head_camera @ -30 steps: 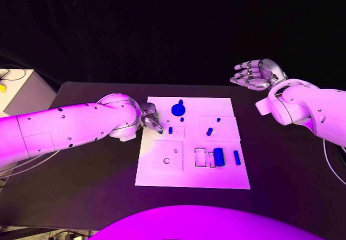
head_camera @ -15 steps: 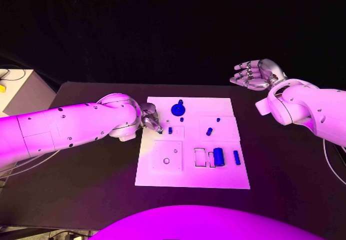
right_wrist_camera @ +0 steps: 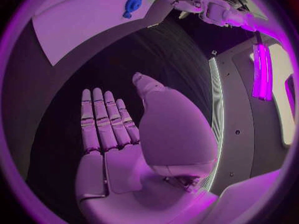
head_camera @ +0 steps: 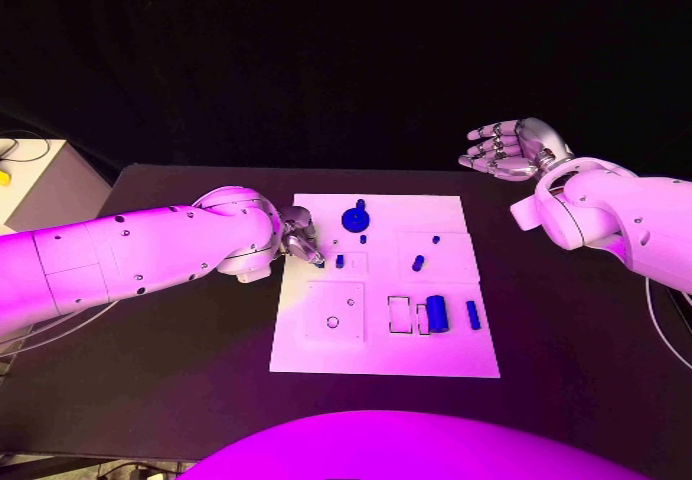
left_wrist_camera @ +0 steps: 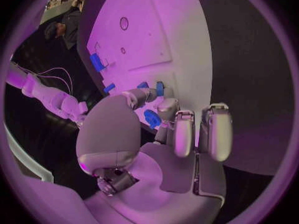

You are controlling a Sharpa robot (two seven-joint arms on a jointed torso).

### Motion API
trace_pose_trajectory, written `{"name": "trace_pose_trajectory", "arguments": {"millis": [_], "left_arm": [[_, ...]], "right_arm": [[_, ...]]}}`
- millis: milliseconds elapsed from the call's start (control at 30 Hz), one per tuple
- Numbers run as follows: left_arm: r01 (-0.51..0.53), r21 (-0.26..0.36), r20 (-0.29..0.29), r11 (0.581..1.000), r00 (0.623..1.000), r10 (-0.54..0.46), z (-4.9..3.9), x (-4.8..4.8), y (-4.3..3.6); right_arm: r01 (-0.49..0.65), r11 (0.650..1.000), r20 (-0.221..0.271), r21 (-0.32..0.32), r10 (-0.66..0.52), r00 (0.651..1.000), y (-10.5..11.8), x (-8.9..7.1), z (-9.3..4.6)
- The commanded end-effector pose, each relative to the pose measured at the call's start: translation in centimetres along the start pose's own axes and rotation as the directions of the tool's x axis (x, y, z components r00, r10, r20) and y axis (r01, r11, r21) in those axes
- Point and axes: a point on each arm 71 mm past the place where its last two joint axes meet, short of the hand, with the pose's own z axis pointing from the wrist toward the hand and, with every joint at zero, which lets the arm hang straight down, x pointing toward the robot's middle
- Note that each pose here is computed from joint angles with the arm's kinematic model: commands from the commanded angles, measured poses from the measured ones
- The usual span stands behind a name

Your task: Assemble the parts on the task board

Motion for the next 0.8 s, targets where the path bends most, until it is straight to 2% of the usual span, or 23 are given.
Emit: {"name": "trace_pose_trajectory", "arguments": {"millis": [33,433,800], "left_arm": [[-0.018,-0.005,-0.021,1.0,1.0,0.018,0.09,0.34,0.06],[-0.016,0.008,-0.013,1.0,1.0,0.016,0.16,0.26,-0.05],[-0.036,0.043,-0.069,0.998,0.997,0.039,0.28,0.63,-0.63]], "right_arm": [[-0.002,1.0,-0.016,-0.006,0.002,1.0,0.03,0.11,0.0],[-0.002,1.0,-0.016,-0.005,0.002,1.0,0.0,0.11,0.0],[-0.002,1.0,-0.017,-0.004,0.002,1.0,0.0,0.14,0.02]]}}
